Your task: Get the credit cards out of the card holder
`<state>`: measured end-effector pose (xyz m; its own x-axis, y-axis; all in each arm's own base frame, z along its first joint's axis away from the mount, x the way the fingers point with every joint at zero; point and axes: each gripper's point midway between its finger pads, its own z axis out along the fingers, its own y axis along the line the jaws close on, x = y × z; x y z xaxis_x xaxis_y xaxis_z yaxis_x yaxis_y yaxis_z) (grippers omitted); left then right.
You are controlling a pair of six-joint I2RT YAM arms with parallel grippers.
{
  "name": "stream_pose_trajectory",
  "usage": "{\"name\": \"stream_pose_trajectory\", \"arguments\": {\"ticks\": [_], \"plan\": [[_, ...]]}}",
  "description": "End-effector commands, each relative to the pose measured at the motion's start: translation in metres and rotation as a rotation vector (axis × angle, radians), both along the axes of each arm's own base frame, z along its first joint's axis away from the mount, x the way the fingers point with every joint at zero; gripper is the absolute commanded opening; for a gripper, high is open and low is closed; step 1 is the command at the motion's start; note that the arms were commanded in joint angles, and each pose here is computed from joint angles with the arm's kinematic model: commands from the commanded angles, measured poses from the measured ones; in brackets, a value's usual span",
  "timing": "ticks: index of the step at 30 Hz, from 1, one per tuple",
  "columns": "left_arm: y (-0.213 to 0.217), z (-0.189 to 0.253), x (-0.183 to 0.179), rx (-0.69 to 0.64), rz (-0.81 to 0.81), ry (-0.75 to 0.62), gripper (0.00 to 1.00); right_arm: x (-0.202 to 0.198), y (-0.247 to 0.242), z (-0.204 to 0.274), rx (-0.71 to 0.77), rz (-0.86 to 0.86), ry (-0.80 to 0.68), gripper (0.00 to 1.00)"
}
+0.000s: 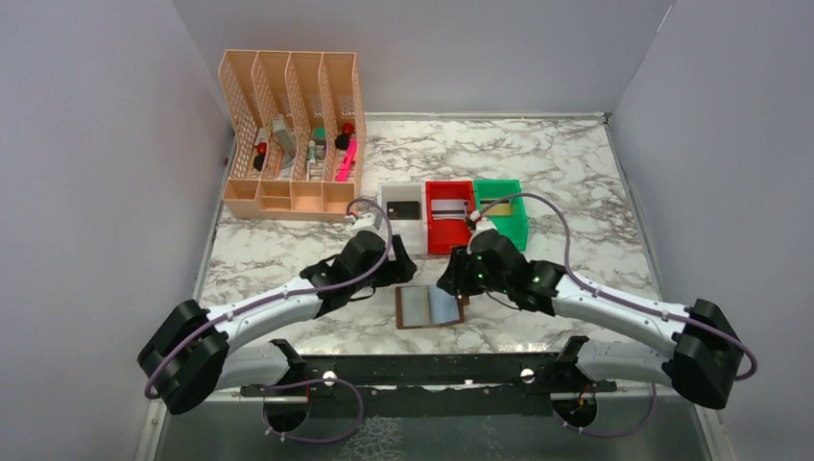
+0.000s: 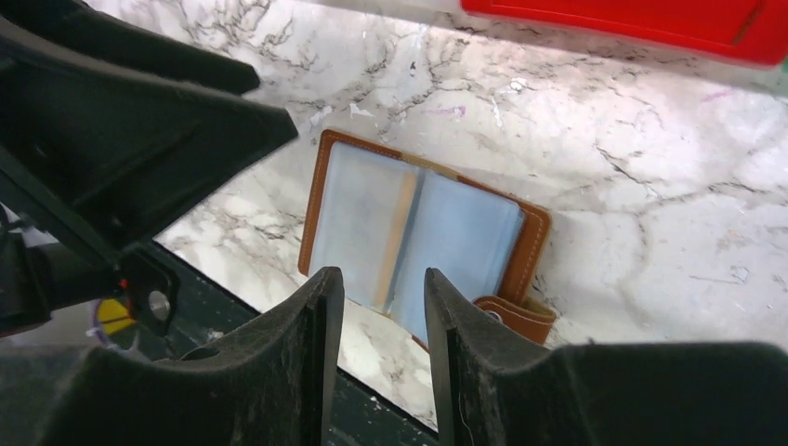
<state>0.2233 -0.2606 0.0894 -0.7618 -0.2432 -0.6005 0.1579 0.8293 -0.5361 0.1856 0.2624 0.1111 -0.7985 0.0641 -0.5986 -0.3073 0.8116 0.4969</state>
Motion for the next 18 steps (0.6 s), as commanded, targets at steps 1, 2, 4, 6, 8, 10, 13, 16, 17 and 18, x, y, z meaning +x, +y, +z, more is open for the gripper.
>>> {"name": "stream_pose_trajectory", "arguments": {"ticks": [1,2,4,6,8,10,13,16,17,18], "plan": [[0.057,-0.020,0.000,0.068,0.138,0.034,0.90,-0.002,0.015,-0.006,-0.139,0.046,-0.015,0.43],[0.061,-0.017,0.000,0.040,0.153,0.023,0.93,-0.004,0.021,-0.009,-0.163,0.057,-0.017,0.43],[0.071,-0.013,-0.001,-0.003,0.197,0.004,0.97,-0.007,0.033,-0.016,-0.214,0.074,-0.028,0.44],[0.083,-0.008,-0.001,-0.022,0.247,-0.010,0.99,-0.010,0.045,-0.024,-0.268,0.092,-0.035,0.45],[0.095,-0.004,-0.001,-0.024,0.292,-0.027,0.99,-0.011,0.053,-0.034,-0.336,0.086,-0.039,0.46],[0.102,-0.001,-0.003,-0.022,0.317,-0.038,0.99,-0.012,0.052,-0.045,-0.427,0.071,-0.042,0.48],[0.107,0.004,-0.006,-0.041,0.330,-0.049,0.99,-0.008,0.053,-0.055,-0.509,0.035,-0.050,0.49],[0.108,0.006,-0.008,-0.062,0.334,-0.056,0.99,-0.014,0.064,-0.061,-0.535,0.063,-0.063,0.51],[0.108,0.006,-0.009,-0.065,0.334,-0.058,0.99,-0.016,0.066,-0.065,-0.542,0.070,-0.060,0.52],[0.109,0.006,-0.009,-0.068,0.335,-0.059,0.99,-0.017,0.068,-0.068,-0.546,0.078,-0.057,0.52]]}}
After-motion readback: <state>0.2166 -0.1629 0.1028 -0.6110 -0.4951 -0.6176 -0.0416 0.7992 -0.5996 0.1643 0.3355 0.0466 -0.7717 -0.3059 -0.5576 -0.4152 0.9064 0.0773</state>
